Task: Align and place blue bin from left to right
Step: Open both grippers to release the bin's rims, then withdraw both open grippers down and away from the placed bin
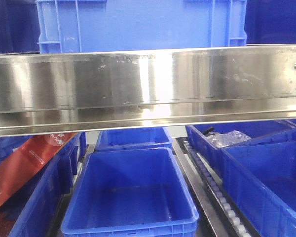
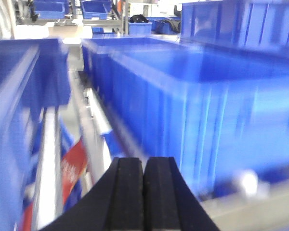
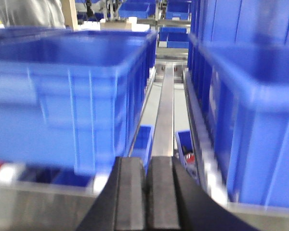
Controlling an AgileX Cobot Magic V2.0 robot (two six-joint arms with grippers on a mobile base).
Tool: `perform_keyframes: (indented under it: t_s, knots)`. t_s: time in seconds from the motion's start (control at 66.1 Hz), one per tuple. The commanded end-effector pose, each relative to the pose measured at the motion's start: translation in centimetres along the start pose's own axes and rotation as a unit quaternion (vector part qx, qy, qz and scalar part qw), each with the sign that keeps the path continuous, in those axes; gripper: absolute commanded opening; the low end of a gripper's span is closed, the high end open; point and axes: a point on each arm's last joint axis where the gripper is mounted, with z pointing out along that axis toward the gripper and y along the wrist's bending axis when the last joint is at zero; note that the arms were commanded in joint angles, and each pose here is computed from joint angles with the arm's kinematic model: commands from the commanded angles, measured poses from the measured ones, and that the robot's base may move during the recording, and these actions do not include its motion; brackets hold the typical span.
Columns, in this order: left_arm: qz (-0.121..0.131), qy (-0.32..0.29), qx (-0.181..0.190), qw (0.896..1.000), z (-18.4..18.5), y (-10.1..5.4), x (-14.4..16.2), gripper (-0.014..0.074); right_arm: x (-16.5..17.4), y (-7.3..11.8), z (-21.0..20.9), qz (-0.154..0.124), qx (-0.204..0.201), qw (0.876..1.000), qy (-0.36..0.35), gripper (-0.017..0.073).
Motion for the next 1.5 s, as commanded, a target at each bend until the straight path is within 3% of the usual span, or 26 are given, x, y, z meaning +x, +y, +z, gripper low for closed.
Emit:
perform_keyframes:
  t_s: [0.0, 0.227, 0.878, 0.969, 1.029, 1.241, 1.377, 1.483]
  knots:
    - [-0.002, -0.014, 0.002, 1.000, -0.6, 0.1, 2.0, -0.0111, 2.1, -0.1, -0.6, -0.010, 0.003, 0.999, -0.030, -0.0070]
    - [0.000, -0.014, 0.004, 1.000, -0.5, 0.1, 5.8, -0.0111, 5.6, -0.1, -0.6, -0.011, -0.002, 0.998, -0.065, -0.0070]
    - [0.000, -0.010, 0.002, 1.000, -0.5, 0.2, 5.9, -0.0111, 5.5, -0.1, -0.6, -0.011, -0.003, 0.997, -0.075, -0.0070]
    - [0.004, -0.030, -0.025, 0.999, -0.7, 0.5, 5.9, -0.0111, 5.5, -0.1, -0.6, -0.011, -0.003, 0.997, -0.075, -0.0070]
    - [-0.007, -0.043, -0.045, 0.998, -0.7, 0.6, 6.5, -0.0111, 5.5, -0.1, -0.6, -0.011, -0.003, 0.997, -0.075, -0.0070]
    - [0.008, -0.085, -0.105, 0.991, 0.0, 1.3, 11.9, -0.0111, 5.5, -0.1, -0.6, -0.011, -0.003, 0.997, -0.075, -0.0070]
    - [0.000, -0.067, -0.109, 0.992, 1.2, 1.6, 15.6, -0.0111, 5.4, -0.1, -0.6, -0.011, -0.003, 0.997, -0.077, -0.0070]
    - [-0.003, -0.068, -0.109, 0.992, 1.2, 1.6, 15.5, -0.0111, 5.4, -0.1, -0.6, -0.011, -0.003, 0.997, -0.078, -0.0070]
